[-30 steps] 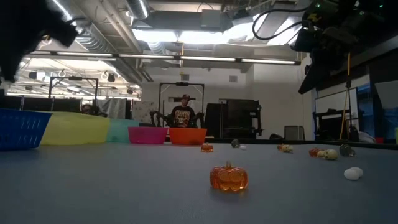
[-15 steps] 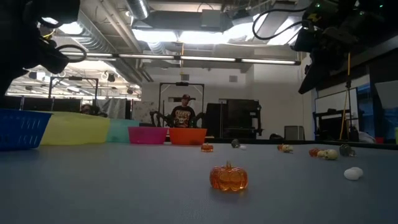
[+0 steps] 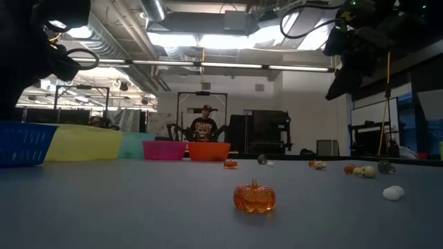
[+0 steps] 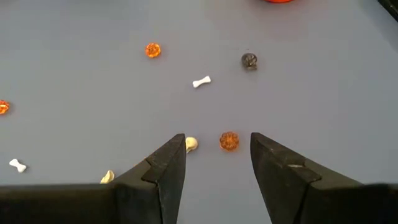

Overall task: Sort Halloween decoration
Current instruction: Put the orange pumpkin toy into the red bin

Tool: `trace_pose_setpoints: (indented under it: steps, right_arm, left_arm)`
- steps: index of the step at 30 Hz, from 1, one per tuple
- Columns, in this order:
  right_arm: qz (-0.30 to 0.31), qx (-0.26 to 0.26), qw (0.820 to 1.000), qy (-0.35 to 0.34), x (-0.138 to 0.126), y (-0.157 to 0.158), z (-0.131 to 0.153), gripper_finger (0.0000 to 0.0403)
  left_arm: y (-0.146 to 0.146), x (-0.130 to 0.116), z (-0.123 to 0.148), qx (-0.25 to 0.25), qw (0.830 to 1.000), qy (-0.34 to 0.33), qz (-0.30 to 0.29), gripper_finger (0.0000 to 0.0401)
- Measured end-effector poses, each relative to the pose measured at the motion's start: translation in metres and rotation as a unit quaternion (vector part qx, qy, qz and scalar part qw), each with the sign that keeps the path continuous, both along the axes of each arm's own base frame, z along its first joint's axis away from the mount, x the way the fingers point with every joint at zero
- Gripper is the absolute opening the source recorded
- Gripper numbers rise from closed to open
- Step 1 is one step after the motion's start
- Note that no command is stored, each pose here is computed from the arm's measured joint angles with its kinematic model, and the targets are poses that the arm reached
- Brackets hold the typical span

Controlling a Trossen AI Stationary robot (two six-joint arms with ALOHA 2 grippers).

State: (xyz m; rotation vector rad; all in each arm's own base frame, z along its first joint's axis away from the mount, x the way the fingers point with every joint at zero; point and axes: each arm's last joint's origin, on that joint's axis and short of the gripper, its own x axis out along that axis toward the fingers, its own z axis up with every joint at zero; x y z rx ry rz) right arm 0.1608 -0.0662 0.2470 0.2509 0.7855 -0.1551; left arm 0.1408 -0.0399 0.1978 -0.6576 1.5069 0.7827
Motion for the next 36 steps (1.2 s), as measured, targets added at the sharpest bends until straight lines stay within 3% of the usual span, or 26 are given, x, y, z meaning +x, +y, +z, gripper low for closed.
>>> trace_pose_setpoints:
  steps: [16, 25, 31, 36]
  right_arm:
    - [-0.007, -0.002, 1.0, -0.021, 0.003, -0.001, 0.003, 0.0179]
    - [-0.112, 0.046, 0.992, -0.028, 0.011, -0.007, 0.0, 0.0179]
    - [-0.134, 0.062, 0.989, 0.015, 0.021, -0.013, -0.015, 0.0179]
    - [-0.197, 0.08, 0.975, 0.06, 0.031, -0.02, -0.032, 0.0179]
  left_arm:
    - [0.002, 0.002, 0.0, 0.035, 0.999, -0.016, -0.005, 0.0183]
    - [0.0, 0.008, 0.0, 0.026, 0.998, -0.051, -0.002, 0.0183]
    - [-0.001, 0.01, 0.0, 0.023, 0.998, -0.06, 0.0, 0.0183]
    - [-0.001, 0.01, 0.0, 0.023, 0.998, -0.06, 0.001, 0.0183]
